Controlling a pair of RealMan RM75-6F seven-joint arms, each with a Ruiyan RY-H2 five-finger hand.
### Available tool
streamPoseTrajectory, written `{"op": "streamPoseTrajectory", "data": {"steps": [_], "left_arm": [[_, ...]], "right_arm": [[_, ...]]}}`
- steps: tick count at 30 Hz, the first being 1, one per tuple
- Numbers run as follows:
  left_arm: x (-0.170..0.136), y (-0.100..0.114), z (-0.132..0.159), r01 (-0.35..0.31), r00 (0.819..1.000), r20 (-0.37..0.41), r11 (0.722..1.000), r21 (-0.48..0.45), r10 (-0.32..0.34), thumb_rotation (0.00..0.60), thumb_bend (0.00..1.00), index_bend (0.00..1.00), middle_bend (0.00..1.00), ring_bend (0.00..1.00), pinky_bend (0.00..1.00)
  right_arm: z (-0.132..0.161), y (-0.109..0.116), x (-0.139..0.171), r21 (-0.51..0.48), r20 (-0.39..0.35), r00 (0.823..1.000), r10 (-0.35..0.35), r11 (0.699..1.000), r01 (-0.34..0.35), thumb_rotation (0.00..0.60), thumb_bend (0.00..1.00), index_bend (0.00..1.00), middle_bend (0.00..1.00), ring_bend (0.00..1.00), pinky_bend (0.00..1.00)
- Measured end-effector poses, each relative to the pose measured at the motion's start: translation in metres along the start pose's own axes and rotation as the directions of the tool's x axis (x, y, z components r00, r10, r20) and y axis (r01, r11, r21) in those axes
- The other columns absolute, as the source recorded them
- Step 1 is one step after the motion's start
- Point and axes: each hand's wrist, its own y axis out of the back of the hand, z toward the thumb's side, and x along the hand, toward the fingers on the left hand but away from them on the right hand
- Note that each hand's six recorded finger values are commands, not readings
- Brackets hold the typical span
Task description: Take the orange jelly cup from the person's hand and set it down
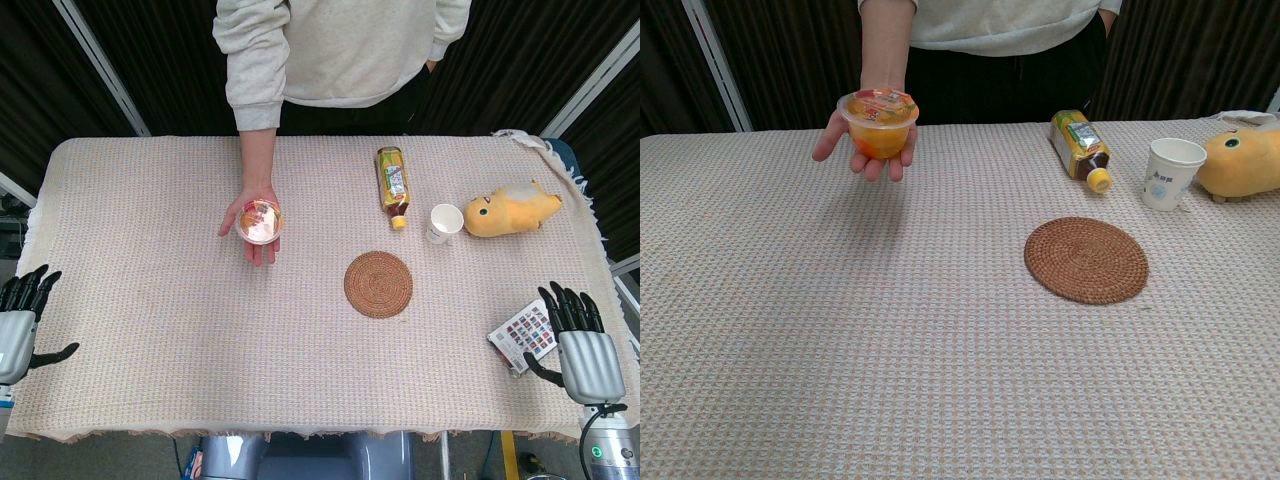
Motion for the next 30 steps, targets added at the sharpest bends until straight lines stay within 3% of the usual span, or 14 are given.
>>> {"op": "streamPoseTrajectory", "data": {"steps": [8,13,18,30], "left_arm": [[0.033,0.024,0.037,-0.018,0.999,0.040,0.999,-0.039,0.019,0.600,0.10,0.17,0.00,0.00,0.00],[0.064,0.035,0.066,-0.002,0.998,0.057,1.000,0.008,0.002,0.600,0.10,0.22,0.00,0.00,0.00],[0.095,0.040,0.098,0.033,0.998,0.060,0.998,0.045,-0.035,0.600,0.10,0.19,0.00,0.00,0.00],[0.155,0.038,0.233,0.095,0.983,0.140,0.983,0.154,-0.117,0.600,0.10,0.13,0.00,0.00,0.01]], "right_arm": [[0.001,-0.003,-0.003,-0.011,-0.002,1.000,0.016,1.000,-0.016,0.600,0.14,0.00,0.00,0.00,0.00],[0.002,-0.006,-0.004,-0.014,-0.005,1.000,0.026,1.000,-0.026,0.600,0.14,0.00,0.00,0.00,0.00],[0.000,-0.008,-0.007,-0.024,0.001,0.999,0.044,0.999,-0.044,0.600,0.14,0.00,0.00,0.00,0.00],[-0.002,-0.005,-0.002,-0.046,0.001,0.999,0.051,0.998,-0.051,0.600,0.14,0.00,0.00,0.00,0.00]]}}
